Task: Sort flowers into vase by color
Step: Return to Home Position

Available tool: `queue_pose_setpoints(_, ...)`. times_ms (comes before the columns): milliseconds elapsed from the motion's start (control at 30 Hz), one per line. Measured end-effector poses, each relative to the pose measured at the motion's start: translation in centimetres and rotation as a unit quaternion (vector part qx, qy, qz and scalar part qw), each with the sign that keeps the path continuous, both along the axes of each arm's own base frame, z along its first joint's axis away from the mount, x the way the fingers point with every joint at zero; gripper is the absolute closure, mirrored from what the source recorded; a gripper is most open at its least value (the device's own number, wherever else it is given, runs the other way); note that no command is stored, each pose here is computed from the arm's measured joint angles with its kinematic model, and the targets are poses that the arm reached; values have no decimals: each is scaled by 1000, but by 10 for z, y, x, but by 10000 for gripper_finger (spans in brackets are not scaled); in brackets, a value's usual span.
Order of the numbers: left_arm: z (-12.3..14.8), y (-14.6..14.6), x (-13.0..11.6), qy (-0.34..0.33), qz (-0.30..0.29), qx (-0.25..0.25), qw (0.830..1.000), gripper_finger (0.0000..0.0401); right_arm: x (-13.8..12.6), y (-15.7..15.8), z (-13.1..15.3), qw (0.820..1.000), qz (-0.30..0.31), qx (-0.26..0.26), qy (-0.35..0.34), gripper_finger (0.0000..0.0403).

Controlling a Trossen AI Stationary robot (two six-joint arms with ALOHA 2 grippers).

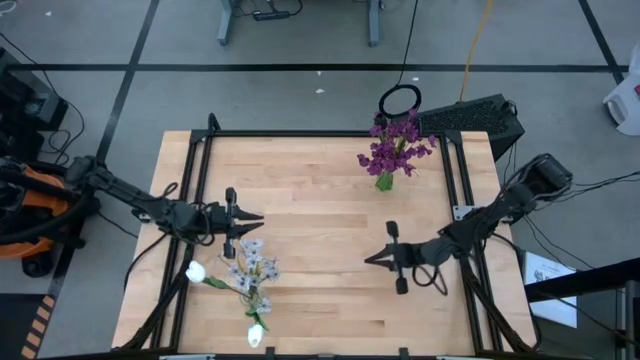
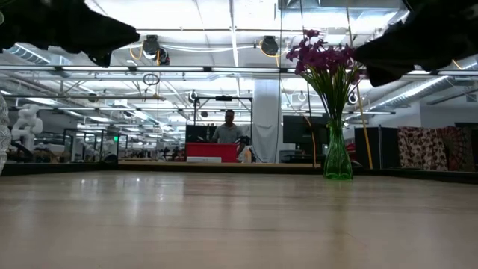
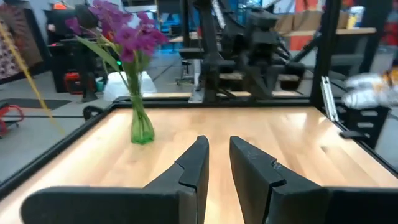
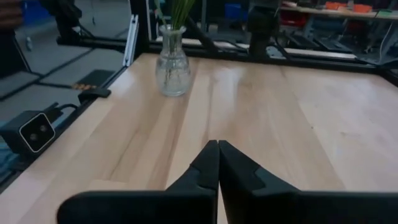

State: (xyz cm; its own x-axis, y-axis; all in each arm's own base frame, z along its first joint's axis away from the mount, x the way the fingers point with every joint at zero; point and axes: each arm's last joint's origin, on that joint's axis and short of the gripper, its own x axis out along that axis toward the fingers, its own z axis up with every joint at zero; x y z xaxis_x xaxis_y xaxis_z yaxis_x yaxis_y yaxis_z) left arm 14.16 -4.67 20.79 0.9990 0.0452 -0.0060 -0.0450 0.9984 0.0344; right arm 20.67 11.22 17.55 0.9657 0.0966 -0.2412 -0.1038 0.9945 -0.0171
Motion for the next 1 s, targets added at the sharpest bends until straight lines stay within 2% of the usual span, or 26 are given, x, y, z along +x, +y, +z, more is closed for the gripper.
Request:
queue_pose_setpoints(200,-9,0,-1,3,-47,-3,999,331,-20,-13,-9,999,-1,19,-29,403)
queue_pose_setpoints(667,-37,2,-9,14,-65,-8,998,331,-48,-29,-31,997,-8,81,-2,402)
queue_pose_setpoints(900,-43,0,-11,15,-100,-3,995,331,-49,-29,-33,998,-6,69,0,402)
queue_pose_setpoints(1000,-43,-1,-11,14,-120,17,993,331,-49,-29,-33,998,-3,57,-2,402)
